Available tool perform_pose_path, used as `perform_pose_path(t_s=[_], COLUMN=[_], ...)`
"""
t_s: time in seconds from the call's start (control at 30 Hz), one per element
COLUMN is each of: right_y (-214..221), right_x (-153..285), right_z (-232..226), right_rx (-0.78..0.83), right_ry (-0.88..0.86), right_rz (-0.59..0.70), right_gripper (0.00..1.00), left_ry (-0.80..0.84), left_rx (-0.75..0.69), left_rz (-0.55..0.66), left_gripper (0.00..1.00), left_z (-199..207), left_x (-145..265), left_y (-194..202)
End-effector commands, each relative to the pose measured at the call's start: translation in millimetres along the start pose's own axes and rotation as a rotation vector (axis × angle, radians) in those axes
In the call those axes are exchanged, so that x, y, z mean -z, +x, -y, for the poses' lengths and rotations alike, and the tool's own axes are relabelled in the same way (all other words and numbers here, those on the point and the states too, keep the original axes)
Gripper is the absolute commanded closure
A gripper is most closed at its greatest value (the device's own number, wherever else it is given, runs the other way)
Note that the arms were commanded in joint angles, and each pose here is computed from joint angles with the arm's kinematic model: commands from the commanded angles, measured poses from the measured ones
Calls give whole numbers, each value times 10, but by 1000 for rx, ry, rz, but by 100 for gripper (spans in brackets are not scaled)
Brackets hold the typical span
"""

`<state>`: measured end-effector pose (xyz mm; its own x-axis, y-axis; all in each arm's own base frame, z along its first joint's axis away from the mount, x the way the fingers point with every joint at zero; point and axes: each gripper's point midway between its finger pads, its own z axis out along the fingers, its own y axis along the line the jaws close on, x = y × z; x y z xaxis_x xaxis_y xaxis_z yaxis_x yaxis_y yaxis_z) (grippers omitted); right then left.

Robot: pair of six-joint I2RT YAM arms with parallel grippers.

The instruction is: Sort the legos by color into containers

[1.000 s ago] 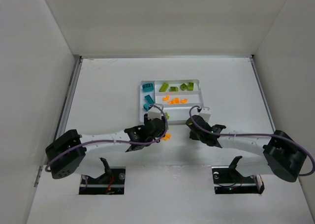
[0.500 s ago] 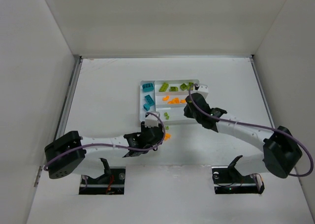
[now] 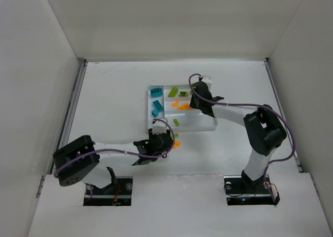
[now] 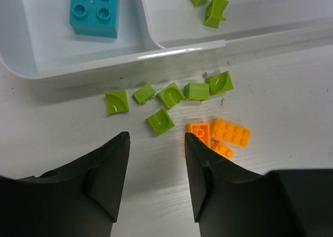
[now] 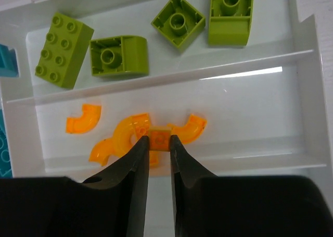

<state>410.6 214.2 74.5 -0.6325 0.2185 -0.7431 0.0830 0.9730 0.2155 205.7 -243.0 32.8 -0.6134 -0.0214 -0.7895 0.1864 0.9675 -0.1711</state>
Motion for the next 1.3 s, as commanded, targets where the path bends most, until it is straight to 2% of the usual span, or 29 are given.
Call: perform_pose_path(t_s=[0.0, 0.17, 0.3, 0.43, 0.7, 0.97, 1.1, 1.27], right_y=[-375, -379, -399, -206, 505, 1121, 1239, 1339], right_x=[-36, 21, 186, 430, 880, 1373, 1402, 1465], right_z=[-173, -148, -111, -156, -155, -285, -201, -249], right_rx=[-31, -29, -31, -11, 19, 79, 49, 57], right_ry=[-56, -51, -68, -108, -189, -316, -310, -331], right_rz=[94, 105, 127, 120, 46, -28, -47, -67], right_gripper=[74, 48, 40, 43, 47, 67, 71, 71], left_ry=[12, -4, -12, -19, -24, 22, 51, 45], left_rx=[30, 21, 21, 9, -6, 52, 62, 48], left_rz=[14, 4, 8, -2, -2, 76, 123, 136], left_gripper=[57, 60, 61, 68, 80, 81, 81, 80], left_z=[48, 40, 48, 59, 31, 86, 219, 332], left_x=[-49, -108, -157, -211, -140, 158, 198, 1], left_y=[-32, 8, 9, 34, 23, -425, -731, -993])
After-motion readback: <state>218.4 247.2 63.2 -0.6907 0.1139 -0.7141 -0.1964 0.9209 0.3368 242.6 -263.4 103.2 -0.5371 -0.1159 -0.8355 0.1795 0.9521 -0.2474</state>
